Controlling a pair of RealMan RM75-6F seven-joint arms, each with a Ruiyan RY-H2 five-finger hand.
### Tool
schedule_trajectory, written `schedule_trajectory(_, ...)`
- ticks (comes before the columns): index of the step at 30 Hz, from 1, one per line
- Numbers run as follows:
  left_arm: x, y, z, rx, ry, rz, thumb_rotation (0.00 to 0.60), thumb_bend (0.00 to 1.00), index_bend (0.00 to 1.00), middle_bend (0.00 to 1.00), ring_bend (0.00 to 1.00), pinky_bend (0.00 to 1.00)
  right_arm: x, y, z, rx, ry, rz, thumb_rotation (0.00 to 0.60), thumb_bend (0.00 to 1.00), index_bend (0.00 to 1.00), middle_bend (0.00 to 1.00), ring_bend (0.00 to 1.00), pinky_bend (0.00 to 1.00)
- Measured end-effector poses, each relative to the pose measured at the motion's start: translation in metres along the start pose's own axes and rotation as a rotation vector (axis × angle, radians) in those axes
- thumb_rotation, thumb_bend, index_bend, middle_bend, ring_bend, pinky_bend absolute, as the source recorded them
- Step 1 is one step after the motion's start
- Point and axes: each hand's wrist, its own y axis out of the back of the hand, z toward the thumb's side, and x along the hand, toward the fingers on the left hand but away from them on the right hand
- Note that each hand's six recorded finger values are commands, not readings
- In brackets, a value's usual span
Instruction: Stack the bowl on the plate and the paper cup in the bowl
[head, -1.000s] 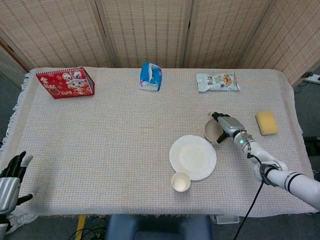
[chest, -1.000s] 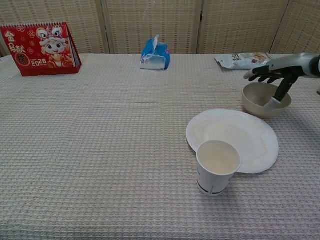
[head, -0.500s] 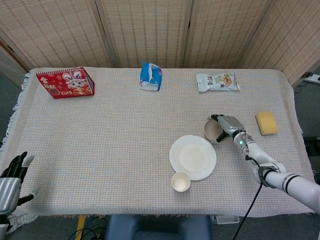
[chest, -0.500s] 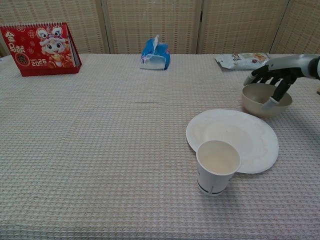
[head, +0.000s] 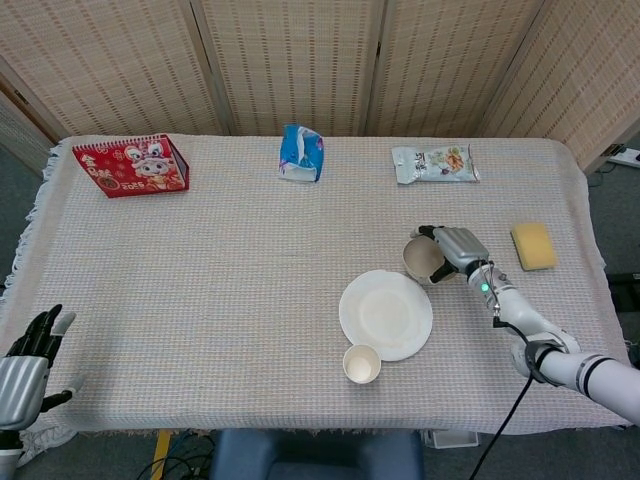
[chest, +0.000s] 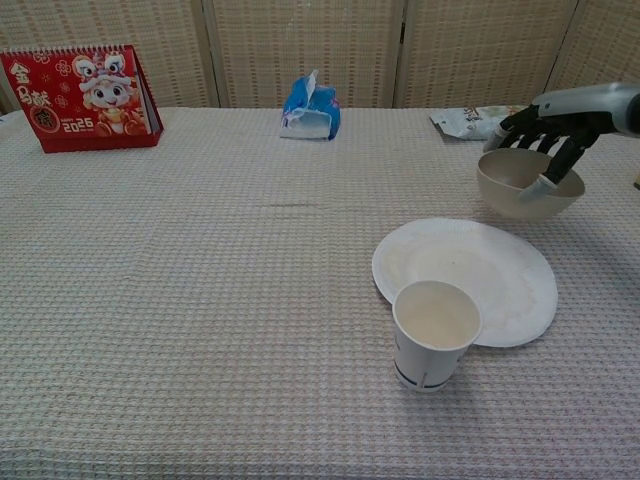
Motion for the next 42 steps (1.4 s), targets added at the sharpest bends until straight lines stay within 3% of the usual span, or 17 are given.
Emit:
schedule_trajectory(8, -0.002, -0.002, 0.008, 0.005, -0.027, -0.002, 0.597, 0.28, 0.0, 0.04, 0.0, 0.29, 0.032, 0.009, 0.025, -0.013, 0.067, 0.01, 0.6, 0.3, 0.32, 0.37, 0.31, 0.36)
schedule_trajectory(16, -0.005, 0.003, 0.011, -0.006, -0.042, 0.014, 0.598, 0.28, 0.0, 0.04, 0.0, 0.28, 0.056, -0.009, 0.052, 0.015, 0.14, 0.062, 0.6, 0.29, 0.32, 0.36, 0.32, 0.36)
schedule_trajectory(22, -0.01, 0.011, 0.008, -0.023, -0.042, 0.039, 0.599, 0.28, 0.0, 0.04, 0.0, 0.29, 0.059, -0.027, 0.058, 0.082, 0.157, 0.082, 0.6, 0.29, 0.32, 0.34, 0.32, 0.36)
schedule_trajectory(36, -0.018, 0.024, 0.004, -0.055, -0.048, 0.075, 0.599, 0.28, 0.0, 0.04, 0.0, 0.28, 0.048, -0.065, 0.074, 0.13, 0.164, 0.132, 0.6, 0.25, 0.31, 0.28, 0.28, 0.34)
schedule_trajectory(38, -0.018, 0.025, 0.003, -0.056, -0.047, 0.078, 0.599, 0.28, 0.0, 0.04, 0.0, 0.28, 0.046, -0.068, 0.075, 0.139, 0.158, 0.139, 0.6, 0.23, 0.27, 0.24, 0.25, 0.31)
schedule_trajectory(42, -0.019, 0.026, 0.002, -0.06, -0.046, 0.081, 0.6, 0.28, 0.0, 0.04, 0.0, 0.28, 0.043, -0.072, 0.074, 0.142, 0.148, 0.159, 0.6, 0.17, 0.09, 0.11, 0.14, 0.21)
